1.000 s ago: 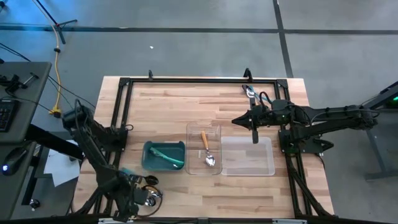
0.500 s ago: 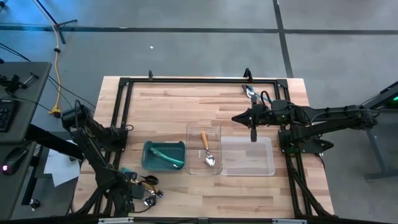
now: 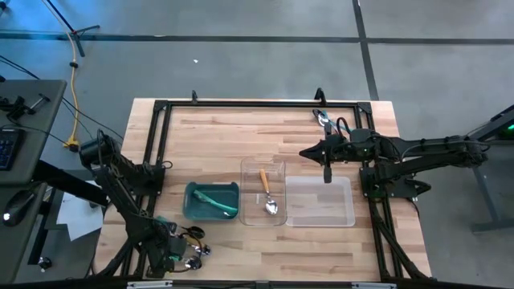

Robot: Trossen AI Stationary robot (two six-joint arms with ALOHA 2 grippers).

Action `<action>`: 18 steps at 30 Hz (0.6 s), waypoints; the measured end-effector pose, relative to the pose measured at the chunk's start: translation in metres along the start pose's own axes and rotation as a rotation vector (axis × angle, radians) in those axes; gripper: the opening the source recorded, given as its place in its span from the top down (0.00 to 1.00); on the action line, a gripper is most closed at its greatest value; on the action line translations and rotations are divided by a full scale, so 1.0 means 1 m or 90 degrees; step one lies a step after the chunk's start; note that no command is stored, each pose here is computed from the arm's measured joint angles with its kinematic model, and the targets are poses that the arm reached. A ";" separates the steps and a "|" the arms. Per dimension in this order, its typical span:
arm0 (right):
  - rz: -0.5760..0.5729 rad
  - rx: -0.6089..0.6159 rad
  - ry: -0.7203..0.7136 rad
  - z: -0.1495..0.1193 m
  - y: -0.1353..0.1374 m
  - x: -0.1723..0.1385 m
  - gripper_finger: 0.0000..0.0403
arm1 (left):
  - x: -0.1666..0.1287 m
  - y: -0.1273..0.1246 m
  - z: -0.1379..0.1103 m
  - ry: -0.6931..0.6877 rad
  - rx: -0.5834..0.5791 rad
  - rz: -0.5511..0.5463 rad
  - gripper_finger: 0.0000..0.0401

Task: Sort silverware by color (type)
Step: Put the light blue spoon into the blue bin

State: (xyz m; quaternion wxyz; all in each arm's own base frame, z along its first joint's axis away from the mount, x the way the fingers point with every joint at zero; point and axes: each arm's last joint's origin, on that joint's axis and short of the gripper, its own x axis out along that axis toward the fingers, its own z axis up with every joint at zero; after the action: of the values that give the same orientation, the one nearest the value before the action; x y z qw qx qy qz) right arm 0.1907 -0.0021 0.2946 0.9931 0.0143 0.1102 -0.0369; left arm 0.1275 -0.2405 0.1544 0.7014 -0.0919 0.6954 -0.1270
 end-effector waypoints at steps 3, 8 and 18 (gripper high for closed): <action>0.000 -0.012 0.000 0.000 0.000 0.000 1.00 | 0.000 0.001 0.000 0.001 -0.001 0.004 0.63; 0.000 -0.012 0.000 0.000 0.000 0.000 1.00 | 0.000 -0.001 0.001 -0.002 -0.011 -0.004 0.63; 0.000 -0.012 0.000 0.000 0.000 0.000 1.00 | -0.004 -0.010 -0.004 -0.004 -0.022 -0.014 0.65</action>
State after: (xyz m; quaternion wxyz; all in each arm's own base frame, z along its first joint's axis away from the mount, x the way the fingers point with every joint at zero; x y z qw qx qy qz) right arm 0.1907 -0.0021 0.2946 0.9932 0.0052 0.1105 -0.0359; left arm 0.1235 -0.2490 0.1612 0.7004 -0.1117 0.6943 -0.1223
